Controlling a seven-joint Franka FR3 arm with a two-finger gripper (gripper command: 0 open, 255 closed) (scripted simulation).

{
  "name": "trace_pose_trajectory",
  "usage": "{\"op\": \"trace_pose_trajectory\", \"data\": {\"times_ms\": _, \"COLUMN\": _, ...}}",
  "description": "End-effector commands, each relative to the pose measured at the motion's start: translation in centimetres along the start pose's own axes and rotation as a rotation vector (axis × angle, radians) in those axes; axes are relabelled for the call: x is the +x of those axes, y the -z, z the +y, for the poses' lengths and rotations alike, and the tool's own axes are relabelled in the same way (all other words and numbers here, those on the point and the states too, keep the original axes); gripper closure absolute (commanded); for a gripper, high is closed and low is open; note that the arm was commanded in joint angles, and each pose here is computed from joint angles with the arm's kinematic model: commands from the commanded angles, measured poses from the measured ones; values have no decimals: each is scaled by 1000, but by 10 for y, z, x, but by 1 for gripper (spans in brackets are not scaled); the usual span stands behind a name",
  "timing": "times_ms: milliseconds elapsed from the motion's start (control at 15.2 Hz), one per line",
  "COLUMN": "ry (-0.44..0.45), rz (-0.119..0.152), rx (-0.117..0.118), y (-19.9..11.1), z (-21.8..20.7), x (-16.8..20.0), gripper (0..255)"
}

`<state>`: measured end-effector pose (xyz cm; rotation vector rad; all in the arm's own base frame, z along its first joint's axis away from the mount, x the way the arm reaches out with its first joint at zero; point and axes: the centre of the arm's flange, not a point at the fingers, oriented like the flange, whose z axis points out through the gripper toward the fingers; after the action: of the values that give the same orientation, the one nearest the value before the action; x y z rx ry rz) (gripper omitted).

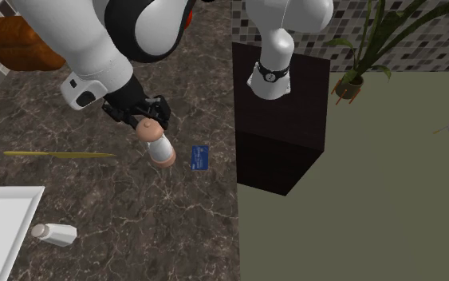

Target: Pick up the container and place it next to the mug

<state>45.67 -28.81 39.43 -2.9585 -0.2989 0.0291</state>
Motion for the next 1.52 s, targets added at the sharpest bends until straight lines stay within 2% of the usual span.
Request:
{"op": "trace_pose_trajectory", "data": {"times_ms": 0, "ry": 0, "rz": 0, "rx": 0, "y": 0, "z": 0, "x": 0, "gripper": 255}}
{"op": "trace_pose_trajectory", "data": {"times_ms": 1452, "ry": 0, "rz": 0, "rx": 0, "y": 114, "z": -19, "x": 0, "gripper": 255}}
